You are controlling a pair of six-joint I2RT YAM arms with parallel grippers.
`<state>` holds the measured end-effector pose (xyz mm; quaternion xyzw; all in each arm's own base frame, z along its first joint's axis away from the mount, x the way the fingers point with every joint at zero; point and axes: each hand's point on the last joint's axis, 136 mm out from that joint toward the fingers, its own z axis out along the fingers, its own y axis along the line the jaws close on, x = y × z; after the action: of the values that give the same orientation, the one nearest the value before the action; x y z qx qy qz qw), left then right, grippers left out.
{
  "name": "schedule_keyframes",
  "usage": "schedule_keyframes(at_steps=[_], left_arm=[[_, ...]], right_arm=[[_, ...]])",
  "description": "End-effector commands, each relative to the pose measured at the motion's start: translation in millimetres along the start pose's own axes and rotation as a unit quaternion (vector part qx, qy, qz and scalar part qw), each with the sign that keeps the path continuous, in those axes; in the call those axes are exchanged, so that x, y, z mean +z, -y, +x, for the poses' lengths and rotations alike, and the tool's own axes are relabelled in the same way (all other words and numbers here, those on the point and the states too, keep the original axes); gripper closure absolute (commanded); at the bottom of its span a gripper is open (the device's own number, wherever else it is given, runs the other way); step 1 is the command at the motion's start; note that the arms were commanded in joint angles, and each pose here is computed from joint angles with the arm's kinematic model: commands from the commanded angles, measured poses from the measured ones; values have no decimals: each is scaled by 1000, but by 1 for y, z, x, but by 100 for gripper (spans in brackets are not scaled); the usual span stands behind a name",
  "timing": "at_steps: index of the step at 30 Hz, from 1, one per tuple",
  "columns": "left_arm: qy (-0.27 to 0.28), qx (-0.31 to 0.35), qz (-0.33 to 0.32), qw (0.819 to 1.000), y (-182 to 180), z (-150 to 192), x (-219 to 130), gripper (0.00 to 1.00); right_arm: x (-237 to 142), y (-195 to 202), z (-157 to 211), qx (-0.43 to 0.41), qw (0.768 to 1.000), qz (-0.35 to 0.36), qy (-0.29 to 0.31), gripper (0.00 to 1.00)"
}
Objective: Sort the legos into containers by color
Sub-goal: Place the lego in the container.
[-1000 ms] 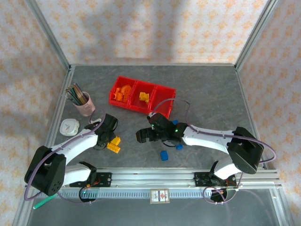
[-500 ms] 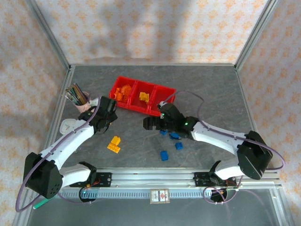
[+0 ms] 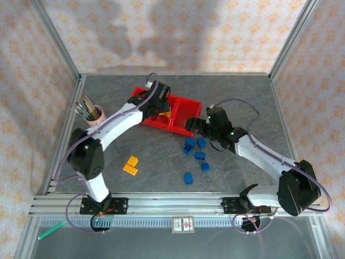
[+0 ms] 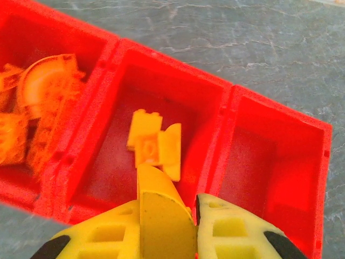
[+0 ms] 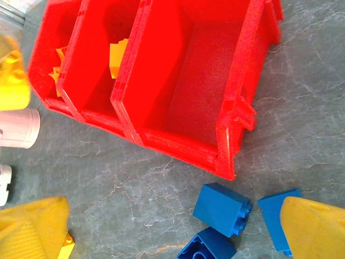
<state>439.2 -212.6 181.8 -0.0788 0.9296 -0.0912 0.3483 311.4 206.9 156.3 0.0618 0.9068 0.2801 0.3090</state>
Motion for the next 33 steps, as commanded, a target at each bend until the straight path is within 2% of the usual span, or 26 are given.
schedule_keyframes(at_steps=[1, 7, 11, 19, 24, 29, 33], left_arm=[[11, 42, 30, 999, 23, -20, 12, 79], [-18, 67, 24, 997, 37, -16, 57, 78], [-30, 71, -4, 997, 30, -11, 81, 76], [-26, 71, -2, 997, 26, -21, 92, 66], [-22, 77, -7, 997, 25, -29, 81, 58], [-10, 70, -13, 997, 19, -40, 53, 57], [-2, 54, 1, 999, 12, -35, 23, 57]], right_arm=[[-7, 6, 2, 9, 1000, 0, -2, 0], [-7, 13, 3, 10, 1000, 7, -5, 0], [-5, 13, 2, 12, 1000, 6, -6, 0], [-9, 8, -3, 7, 1000, 1, -2, 0], [-14, 4, -7, 5, 1000, -3, 3, 0], [-20, -1, -8, -2, 1000, -12, 5, 0], [-22, -5, -6, -6, 1000, -24, -1, 0]])
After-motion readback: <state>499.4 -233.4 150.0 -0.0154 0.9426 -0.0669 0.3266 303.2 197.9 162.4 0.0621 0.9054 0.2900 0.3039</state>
